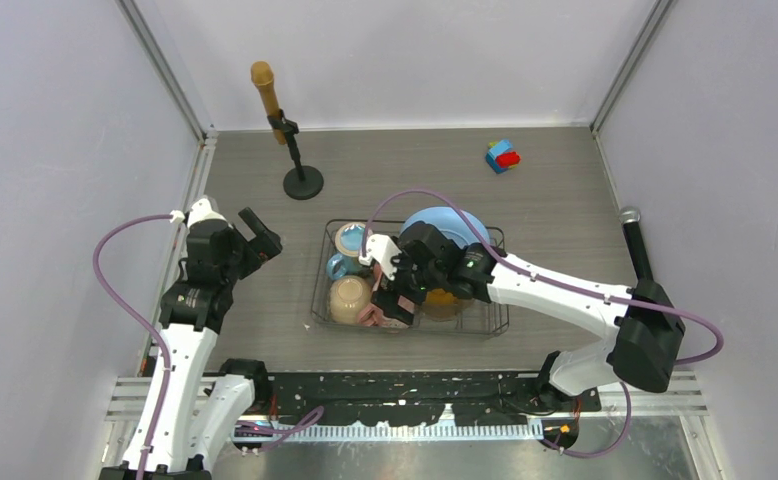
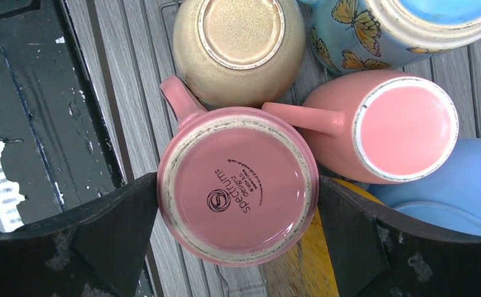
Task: Unload the mixed dishes from the dish rack
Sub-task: Pick up the cup from the dish rack.
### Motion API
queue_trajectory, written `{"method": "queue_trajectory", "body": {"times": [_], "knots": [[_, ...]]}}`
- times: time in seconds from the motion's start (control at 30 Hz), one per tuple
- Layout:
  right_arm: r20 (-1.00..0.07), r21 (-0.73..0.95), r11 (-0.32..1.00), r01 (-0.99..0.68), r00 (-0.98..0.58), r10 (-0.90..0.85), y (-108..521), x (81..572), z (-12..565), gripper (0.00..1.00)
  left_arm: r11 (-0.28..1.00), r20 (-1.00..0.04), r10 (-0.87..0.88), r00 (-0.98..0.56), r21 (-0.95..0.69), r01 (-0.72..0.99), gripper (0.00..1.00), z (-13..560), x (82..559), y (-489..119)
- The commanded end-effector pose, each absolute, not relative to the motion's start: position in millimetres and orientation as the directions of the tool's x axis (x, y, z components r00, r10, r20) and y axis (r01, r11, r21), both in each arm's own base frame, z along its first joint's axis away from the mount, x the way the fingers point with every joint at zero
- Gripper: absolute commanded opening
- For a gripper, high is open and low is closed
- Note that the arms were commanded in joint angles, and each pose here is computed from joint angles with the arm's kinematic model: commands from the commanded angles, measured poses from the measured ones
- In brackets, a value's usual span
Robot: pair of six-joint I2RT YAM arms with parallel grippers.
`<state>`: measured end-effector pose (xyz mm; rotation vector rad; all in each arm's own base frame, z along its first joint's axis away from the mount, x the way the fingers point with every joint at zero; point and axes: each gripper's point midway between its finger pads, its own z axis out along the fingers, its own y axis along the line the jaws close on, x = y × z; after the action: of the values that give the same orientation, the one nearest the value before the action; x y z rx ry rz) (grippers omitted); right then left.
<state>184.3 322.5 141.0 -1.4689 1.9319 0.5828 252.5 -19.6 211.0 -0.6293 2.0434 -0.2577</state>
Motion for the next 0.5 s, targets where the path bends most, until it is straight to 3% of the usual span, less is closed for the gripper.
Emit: {"method": "queue_trajectory", "body": {"times": [0.0,0.23,0.47], "knots": [[-0.646,-0.062,0.330,-0.942,-0.214,-0.732,314.7,191.9,118.4,1.00,0.849,-0.757,-0.524,-0.390,-0.430,-0.306,0.99,219.2,257.9,-19.8],[-0.611,-0.053,0.363,-0.930,-0.257,-0.749,310.2,190.2,110.8,1.00,0.849,-0.757,-0.524,-0.390,-0.429,-0.308,0.99,218.8,257.5,-19.2],[-0.573,-0.006,0.498,-0.867,-0.405,-0.712,306.2,189.4,110.1,1.00,0.848,-0.754,-0.527,-0.392,-0.432,-0.309,0.99,219.4,258.6,-19.9]]}}
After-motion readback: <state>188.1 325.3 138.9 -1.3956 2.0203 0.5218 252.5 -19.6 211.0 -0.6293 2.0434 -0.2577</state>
